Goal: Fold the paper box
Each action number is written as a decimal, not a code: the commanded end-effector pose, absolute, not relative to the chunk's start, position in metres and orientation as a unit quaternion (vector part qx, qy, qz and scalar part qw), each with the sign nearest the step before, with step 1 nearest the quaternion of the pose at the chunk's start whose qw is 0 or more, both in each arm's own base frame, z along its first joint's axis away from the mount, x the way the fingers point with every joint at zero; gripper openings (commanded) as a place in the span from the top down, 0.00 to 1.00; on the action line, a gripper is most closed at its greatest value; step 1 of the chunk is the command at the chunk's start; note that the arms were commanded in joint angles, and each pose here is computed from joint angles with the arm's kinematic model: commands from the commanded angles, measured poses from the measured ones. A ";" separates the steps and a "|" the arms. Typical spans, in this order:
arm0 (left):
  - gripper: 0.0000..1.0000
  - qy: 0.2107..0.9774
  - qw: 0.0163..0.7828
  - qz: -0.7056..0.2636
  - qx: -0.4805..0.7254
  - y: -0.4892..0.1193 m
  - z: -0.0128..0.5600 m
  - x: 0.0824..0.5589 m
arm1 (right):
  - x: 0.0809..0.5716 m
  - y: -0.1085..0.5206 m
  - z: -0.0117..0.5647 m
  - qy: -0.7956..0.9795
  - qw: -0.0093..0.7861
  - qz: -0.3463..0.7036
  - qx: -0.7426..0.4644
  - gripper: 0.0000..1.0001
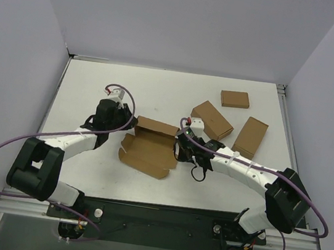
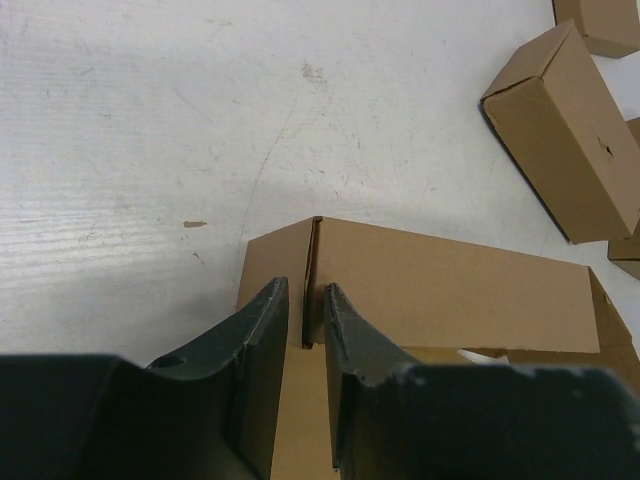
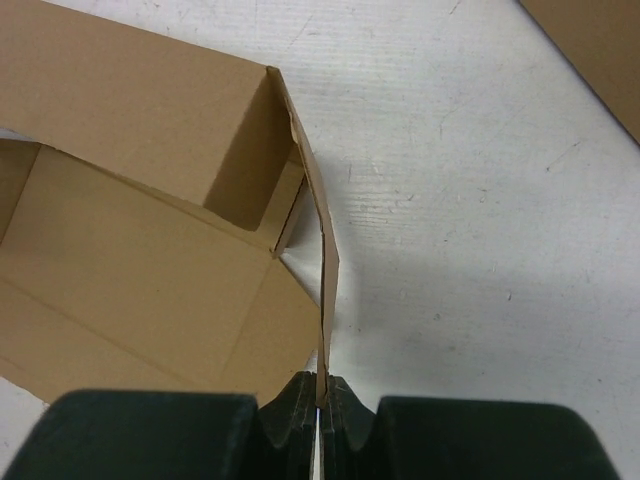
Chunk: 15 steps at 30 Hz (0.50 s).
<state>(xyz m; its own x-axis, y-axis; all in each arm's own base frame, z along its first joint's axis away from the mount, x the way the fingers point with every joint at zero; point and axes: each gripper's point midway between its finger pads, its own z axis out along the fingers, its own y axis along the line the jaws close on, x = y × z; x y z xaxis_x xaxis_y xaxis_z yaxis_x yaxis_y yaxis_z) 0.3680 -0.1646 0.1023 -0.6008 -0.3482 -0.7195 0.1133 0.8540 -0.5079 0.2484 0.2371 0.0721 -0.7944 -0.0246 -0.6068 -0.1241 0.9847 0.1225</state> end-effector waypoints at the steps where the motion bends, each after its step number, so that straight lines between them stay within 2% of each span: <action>1: 0.70 0.864 0.429 -0.255 -0.061 -0.167 0.089 0.354 | 0.245 0.246 0.091 0.944 0.311 0.097 -0.043 1.00; 9: 0.71 0.862 0.428 -0.265 -0.064 -0.173 0.087 0.342 | 0.243 0.262 0.104 0.944 0.301 0.131 -0.036 1.00; 15: 0.72 0.857 0.426 -0.284 -0.066 -0.179 0.090 0.333 | 0.241 0.267 0.078 0.952 0.284 0.111 -0.037 1.00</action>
<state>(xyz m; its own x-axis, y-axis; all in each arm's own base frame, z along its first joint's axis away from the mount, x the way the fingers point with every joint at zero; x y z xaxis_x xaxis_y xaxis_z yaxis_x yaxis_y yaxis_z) 0.3500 -0.1741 0.1023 -0.5846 -0.3647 -0.7247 0.1350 0.8371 -0.5302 0.2413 0.2525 0.0823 -0.8257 -0.0111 -0.5640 -0.1344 0.9749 0.1776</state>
